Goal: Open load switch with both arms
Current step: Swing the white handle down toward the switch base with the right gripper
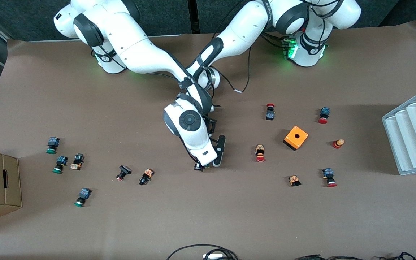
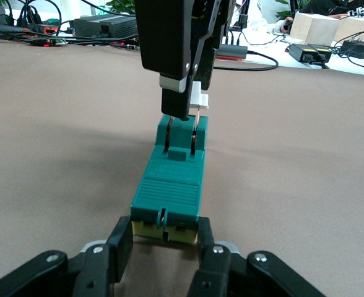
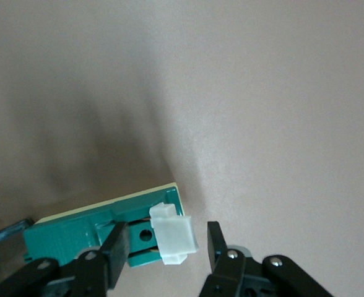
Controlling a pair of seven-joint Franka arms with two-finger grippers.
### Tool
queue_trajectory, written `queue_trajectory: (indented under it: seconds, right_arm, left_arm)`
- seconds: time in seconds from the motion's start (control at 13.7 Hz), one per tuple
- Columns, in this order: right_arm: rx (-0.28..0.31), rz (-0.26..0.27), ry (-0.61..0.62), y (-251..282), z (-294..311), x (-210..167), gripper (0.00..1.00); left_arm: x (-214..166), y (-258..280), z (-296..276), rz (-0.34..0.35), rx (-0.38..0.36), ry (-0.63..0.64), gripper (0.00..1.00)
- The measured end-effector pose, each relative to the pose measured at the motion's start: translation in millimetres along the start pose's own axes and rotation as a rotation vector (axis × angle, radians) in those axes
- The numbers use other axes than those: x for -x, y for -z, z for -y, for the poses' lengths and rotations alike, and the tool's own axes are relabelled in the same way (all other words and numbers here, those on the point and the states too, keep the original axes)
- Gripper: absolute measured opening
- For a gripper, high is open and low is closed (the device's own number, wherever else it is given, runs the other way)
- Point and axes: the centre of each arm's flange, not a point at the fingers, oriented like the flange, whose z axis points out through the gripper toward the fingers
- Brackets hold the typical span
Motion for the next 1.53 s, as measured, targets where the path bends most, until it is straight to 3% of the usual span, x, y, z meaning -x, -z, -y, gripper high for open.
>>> queue_trajectory:
  seconds: [1.53]
  right_arm:
    - [-0.011,0.006,0.002,10.3,7.0,4.1,0.56]
  left_arm:
    - [0.1,0.1,0.0,0.0,0.0,0.0,0.47]
